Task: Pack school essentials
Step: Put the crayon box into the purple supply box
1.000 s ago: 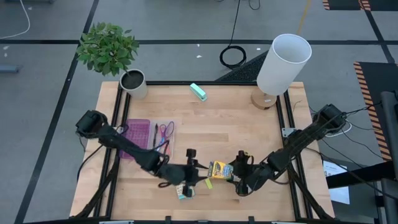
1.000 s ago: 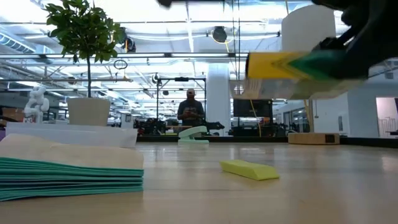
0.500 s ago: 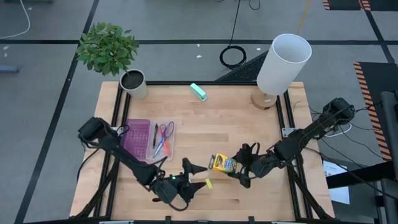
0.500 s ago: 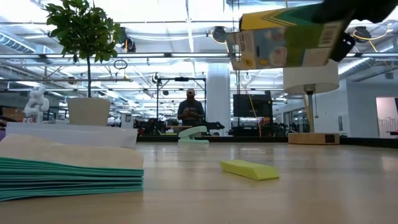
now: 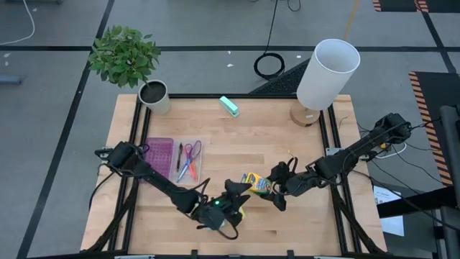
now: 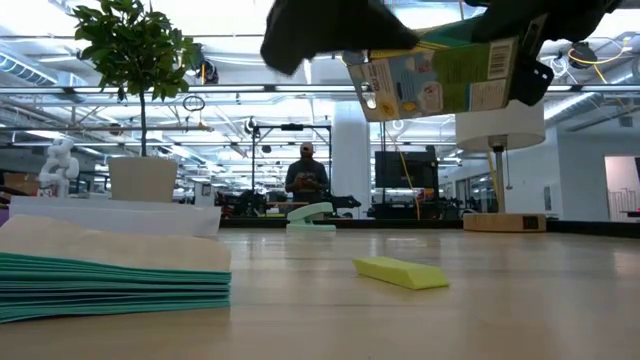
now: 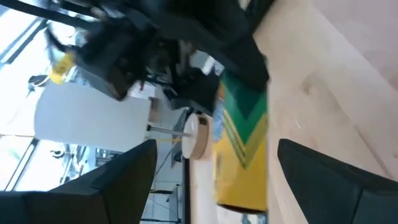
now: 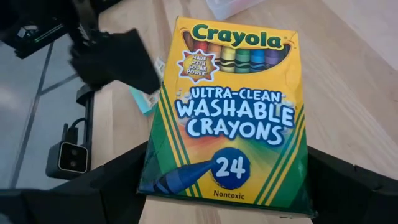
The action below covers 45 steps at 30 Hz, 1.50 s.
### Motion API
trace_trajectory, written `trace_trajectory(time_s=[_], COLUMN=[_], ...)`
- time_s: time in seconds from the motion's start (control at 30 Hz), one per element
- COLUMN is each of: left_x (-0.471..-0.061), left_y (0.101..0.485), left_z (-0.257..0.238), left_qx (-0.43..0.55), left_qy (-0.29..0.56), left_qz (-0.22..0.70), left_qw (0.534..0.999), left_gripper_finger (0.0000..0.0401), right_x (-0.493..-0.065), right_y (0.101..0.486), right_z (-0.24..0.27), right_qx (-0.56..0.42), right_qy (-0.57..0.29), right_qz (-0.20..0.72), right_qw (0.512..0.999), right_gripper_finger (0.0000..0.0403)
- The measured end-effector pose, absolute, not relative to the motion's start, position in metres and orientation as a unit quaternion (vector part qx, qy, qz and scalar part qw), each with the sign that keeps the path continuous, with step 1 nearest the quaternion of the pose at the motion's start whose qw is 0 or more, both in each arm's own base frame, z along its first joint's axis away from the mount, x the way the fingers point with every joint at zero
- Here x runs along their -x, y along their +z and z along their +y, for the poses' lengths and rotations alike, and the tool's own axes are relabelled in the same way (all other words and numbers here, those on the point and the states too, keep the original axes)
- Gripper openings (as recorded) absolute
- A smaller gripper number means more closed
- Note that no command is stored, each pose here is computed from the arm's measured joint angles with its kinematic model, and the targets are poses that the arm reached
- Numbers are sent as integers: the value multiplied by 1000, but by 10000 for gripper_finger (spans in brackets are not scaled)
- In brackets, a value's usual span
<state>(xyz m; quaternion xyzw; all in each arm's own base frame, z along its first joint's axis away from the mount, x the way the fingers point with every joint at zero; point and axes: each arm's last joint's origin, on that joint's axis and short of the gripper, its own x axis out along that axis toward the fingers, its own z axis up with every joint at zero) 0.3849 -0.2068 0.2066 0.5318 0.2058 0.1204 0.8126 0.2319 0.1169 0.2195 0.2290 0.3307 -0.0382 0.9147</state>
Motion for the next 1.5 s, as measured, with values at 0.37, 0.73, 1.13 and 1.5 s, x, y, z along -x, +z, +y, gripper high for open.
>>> trace_trajectory(time_s=[0.37,0.73,1.13,1.5], left_x=[-385,-382,-378,-377], left_y=[194,199,214,214], left_z=[-195,-211,-232,-235], left_qx=[-520,-492,-511,-535], left_qy=[108,63,35,17], left_qz=[254,211,130,122], left_qw=[808,843,849,836], left_gripper_finger=[335,335,303,197], right_x=[-233,-236,-241,-241], right_y=[219,225,238,238], right_z=[115,123,129,130], right_qx=[-215,-142,-66,-57], right_qy=[-7,129,229,246], right_qz=[345,337,258,257], right_qw=[914,922,936,933], right_gripper_finger=[338,338,338,338])
